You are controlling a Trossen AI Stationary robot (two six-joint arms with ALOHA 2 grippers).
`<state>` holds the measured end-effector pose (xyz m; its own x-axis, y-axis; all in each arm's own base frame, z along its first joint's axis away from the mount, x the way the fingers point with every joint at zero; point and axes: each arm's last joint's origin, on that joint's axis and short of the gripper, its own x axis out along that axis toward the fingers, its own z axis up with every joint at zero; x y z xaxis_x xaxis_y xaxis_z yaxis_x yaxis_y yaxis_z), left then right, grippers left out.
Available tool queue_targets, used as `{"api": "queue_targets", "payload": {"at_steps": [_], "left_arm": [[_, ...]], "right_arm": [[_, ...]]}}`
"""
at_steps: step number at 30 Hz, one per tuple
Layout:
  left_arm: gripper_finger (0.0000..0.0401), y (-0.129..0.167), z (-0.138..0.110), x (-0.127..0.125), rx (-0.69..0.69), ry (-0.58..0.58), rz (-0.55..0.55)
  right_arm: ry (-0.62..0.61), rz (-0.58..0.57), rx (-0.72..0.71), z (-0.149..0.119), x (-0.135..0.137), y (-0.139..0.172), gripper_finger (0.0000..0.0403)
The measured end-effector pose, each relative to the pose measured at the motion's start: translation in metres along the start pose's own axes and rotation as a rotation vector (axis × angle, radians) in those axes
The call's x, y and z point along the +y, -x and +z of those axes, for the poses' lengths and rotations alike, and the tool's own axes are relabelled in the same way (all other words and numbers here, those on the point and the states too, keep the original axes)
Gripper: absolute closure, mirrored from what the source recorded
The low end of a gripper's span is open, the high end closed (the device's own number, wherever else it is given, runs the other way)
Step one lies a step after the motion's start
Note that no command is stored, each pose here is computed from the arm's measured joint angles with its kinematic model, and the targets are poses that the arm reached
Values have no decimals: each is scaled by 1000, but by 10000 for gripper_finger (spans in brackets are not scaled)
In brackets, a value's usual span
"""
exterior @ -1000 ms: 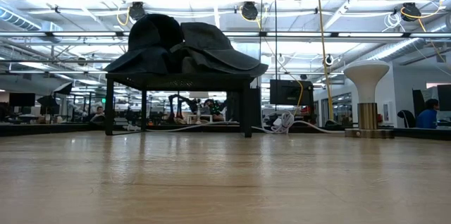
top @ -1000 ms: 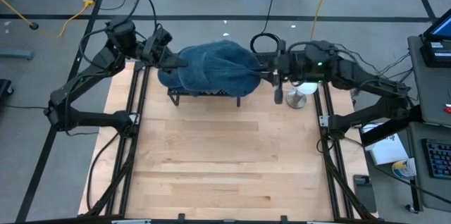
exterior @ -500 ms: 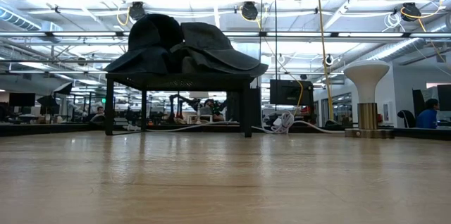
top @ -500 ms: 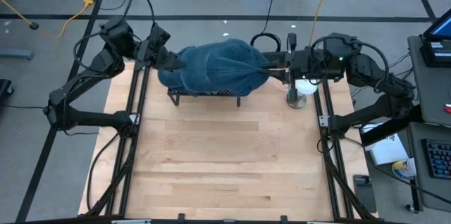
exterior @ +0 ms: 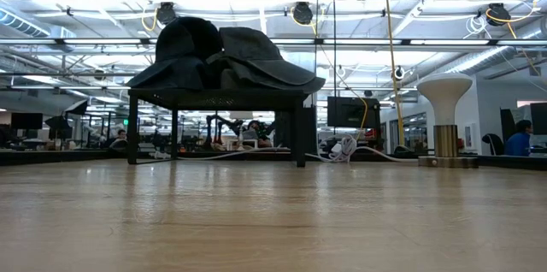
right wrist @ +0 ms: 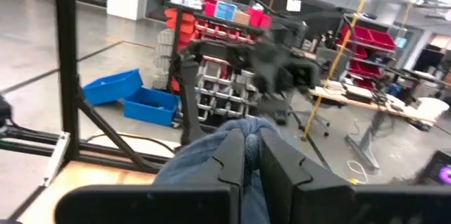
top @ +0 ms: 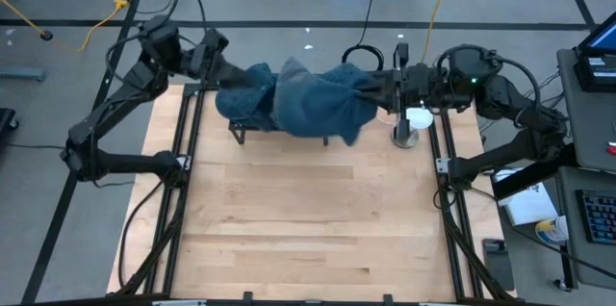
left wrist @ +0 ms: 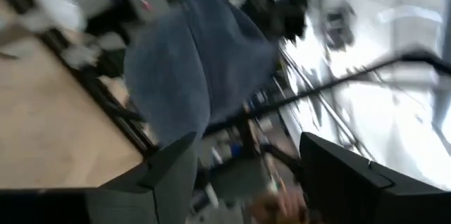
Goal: Pick & Place hat
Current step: Stack the dark blue cap on top of the other dark blue cap on the shelf
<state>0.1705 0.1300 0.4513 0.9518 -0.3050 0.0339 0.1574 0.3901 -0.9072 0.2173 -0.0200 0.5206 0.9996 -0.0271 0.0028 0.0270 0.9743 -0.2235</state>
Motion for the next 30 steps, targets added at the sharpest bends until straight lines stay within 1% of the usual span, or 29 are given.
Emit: {"api": "queue_targets", "payload": {"at_steps": [2, 4, 7, 10, 14, 18, 21, 23, 27, 30], "left_arm": [[145, 8, 5, 5, -65, 24, 47], [147, 14, 9, 7, -125, -3, 76], [160, 23, 13, 4, -193, -93, 94], [172, 30, 13, -4, -241, -204, 88], [181, 40, 10, -23, -315, -368, 56], [182, 51, 4, -45, -398, -551, 19], [182, 58, -1, -59, -451, -654, -10], [182, 61, -4, -66, -475, -691, -26], [182, 63, -8, -74, -494, -716, -67], [182, 64, -10, -79, -501, -764, -89]], "right_arm": [[-2, 14, -14, 2, 3, -1, 387], [-2, 23, -31, 4, 6, -1, 387], [-3, -36, -40, 5, 7, -5, 387], [3, -60, -48, 2, 5, -19, 387], [24, -80, -67, -6, -2, -48, 387], [39, -125, -73, -10, -16, -81, 387], [63, -139, -116, -11, -28, -108, 387], [70, -164, -156, -12, -36, -126, 387], [83, -208, -212, -18, -52, -157, 387], [93, -213, -284, -25, -62, -177, 387]]}}
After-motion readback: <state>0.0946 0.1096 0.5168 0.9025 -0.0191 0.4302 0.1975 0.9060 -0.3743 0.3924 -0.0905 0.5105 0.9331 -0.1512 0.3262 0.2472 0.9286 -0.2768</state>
